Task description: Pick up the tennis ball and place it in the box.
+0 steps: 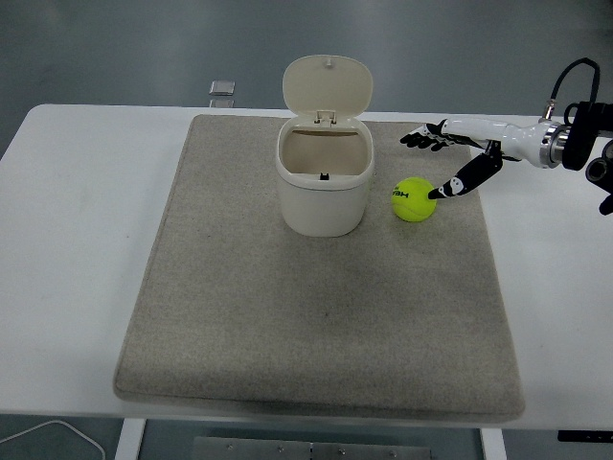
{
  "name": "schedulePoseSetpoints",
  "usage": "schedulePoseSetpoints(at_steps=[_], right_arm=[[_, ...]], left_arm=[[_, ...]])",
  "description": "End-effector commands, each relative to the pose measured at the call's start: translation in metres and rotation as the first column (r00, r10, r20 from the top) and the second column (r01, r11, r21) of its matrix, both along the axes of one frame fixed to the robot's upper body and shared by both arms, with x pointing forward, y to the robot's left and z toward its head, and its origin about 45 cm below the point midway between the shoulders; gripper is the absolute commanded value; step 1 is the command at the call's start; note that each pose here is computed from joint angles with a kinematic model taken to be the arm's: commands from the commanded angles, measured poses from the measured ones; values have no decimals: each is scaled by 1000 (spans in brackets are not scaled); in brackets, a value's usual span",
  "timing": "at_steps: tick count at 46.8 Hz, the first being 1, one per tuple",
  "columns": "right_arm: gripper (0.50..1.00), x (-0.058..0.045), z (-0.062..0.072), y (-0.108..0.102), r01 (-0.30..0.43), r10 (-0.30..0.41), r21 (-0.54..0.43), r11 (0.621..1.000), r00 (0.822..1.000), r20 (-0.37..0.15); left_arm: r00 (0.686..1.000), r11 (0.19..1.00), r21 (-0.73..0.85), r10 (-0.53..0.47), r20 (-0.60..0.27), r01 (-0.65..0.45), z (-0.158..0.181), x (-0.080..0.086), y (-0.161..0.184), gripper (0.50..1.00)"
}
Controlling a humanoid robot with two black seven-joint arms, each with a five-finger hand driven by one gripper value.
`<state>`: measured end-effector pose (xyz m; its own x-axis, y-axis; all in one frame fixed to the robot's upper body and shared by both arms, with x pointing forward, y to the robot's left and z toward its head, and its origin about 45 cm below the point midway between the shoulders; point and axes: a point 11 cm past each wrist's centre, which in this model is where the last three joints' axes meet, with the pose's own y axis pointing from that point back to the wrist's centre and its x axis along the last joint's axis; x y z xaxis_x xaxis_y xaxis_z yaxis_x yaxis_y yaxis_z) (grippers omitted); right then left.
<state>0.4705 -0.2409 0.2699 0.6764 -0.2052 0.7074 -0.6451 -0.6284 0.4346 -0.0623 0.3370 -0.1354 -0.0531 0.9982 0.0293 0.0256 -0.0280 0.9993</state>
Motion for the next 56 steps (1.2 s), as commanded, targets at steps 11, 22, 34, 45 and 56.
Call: schedulePoseSetpoints(at_steps=[11,22,34,45,56], right_arm=[[913,-3,-12,4,-6,6,-11,1000,1000,8],[913,-2,-12,3,4,-3,-8,1000,1000,30],[913,-11,-32,-2,2,-2,-27,1000,1000,-2],[913,-11,-34,-4,10,-10,-26,1000,1000,-3],[913,-12,-42,9,0,0,-11,1000,1000,8]], left_arm=[[1000,1000,0,0,0,0,0,0,0,996],[1000,1000,0,0,0,0,0,0,0,996],[1000,1000,0,0,0,0,0,0,0,996],[1000,1000,0,0,0,0,0,0,0,996],[1000,1000,0,-1,0,1,0,0,0,996]])
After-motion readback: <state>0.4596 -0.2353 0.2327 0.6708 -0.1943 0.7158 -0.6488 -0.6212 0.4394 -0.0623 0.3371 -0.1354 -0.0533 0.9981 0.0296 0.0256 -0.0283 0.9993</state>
